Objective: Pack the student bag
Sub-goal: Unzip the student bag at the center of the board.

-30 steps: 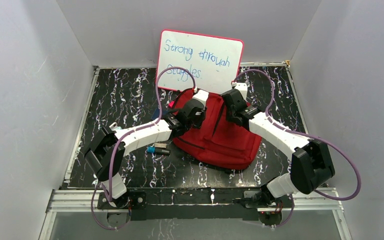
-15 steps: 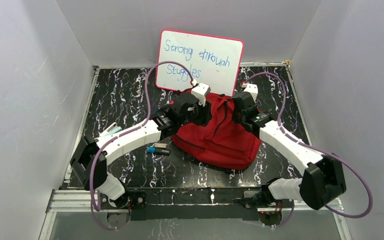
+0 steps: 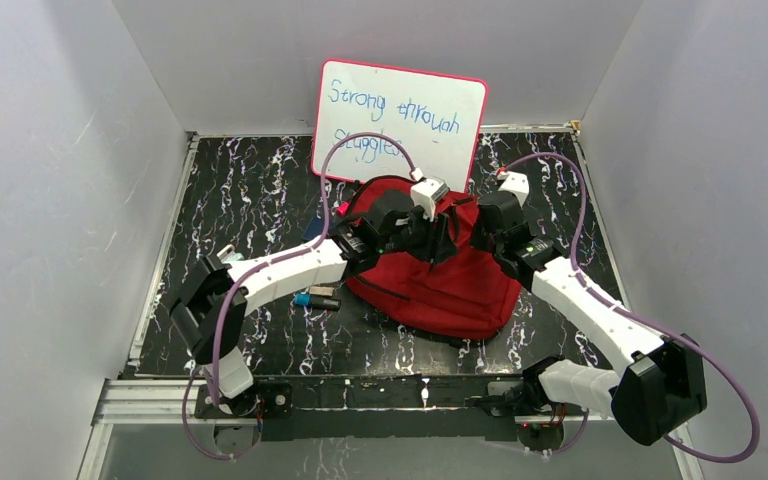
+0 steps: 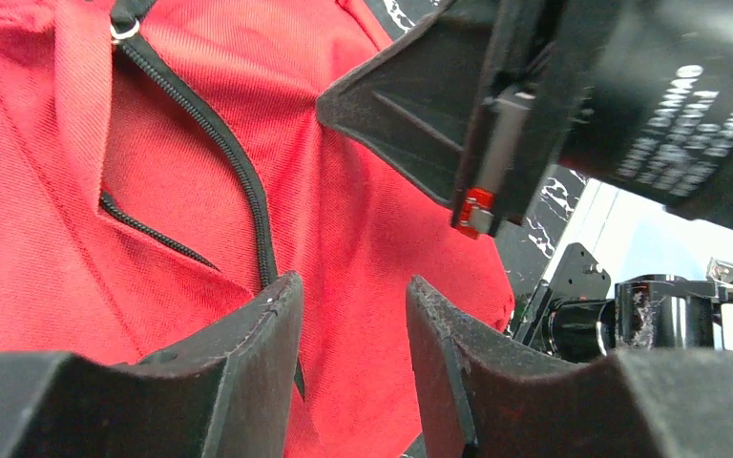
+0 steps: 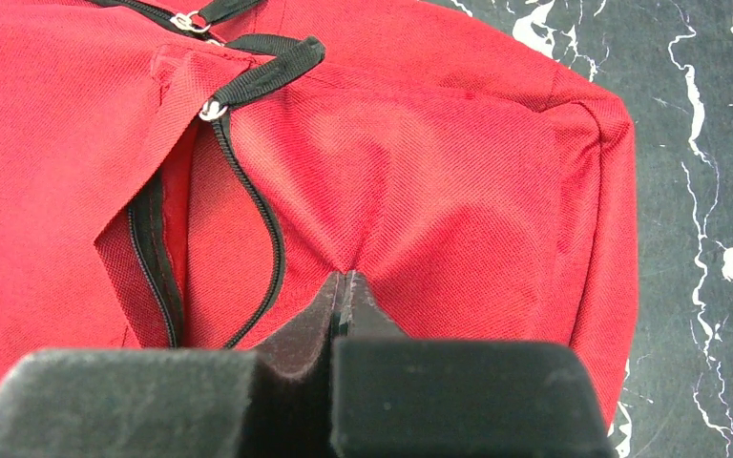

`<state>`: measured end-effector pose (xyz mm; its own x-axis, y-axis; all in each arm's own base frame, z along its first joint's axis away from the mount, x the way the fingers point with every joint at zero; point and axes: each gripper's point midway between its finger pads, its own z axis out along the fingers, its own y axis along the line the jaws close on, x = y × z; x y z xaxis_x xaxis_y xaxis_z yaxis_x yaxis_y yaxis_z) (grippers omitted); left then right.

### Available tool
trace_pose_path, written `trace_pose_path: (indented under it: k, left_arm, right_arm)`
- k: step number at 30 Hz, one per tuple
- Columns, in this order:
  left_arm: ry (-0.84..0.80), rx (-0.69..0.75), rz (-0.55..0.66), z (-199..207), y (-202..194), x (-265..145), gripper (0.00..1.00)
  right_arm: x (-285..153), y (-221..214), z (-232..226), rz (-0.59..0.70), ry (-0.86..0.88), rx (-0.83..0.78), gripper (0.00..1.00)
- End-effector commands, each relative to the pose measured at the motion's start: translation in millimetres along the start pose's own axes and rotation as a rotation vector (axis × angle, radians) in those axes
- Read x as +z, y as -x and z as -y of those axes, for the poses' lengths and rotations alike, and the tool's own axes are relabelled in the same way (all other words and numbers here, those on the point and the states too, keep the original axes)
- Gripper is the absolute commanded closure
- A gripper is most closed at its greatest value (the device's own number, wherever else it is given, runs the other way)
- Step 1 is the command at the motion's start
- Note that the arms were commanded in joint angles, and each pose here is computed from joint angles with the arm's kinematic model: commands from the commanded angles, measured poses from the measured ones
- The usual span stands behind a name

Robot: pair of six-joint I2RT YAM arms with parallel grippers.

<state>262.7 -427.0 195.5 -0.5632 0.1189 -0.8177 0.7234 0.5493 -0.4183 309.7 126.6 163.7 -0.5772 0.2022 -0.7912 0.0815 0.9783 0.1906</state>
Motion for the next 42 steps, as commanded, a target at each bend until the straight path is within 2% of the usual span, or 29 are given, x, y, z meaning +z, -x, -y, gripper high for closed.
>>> trace_pose_path:
  k: [1,5,9,17,26,42]
  left_arm:
    - [-0.063,-0.008,0.054,13.9,20.1,7.3,0.57]
    - [-0.046,0.005,0.059,7.0,21.3,17.9,0.56]
    - [0.033,-0.006,0.013,-14.5,11.0,28.5,0.55]
    - [0.147,-0.051,-0.039,-48.0,-5.6,27.0,0.47]
    - [-0.165,-0.074,-0.162,0.2,-33.4,31.3,0.45]
    - [-0.309,-0.088,-0.204,27.7,-34.8,29.0,0.46]
  right_arm:
    - [-4.9,11.3,1.7,0.044,0.007,0.028,1.00]
    - [-4.8,9.7,3.3,0.041,0.004,0.029,1.00]
    - [-6.2,9.1,4.7,0.043,0.004,0.032,1.00]
    - [-9.4,12.3,7.7,0.053,0.000,0.034,1.00]
    - [-9.3,10.9,9.8,0.051,-0.003,0.039,1.00]
    - [-10.4,8.3,12.0,0.051,-0.003,0.058,1.00]
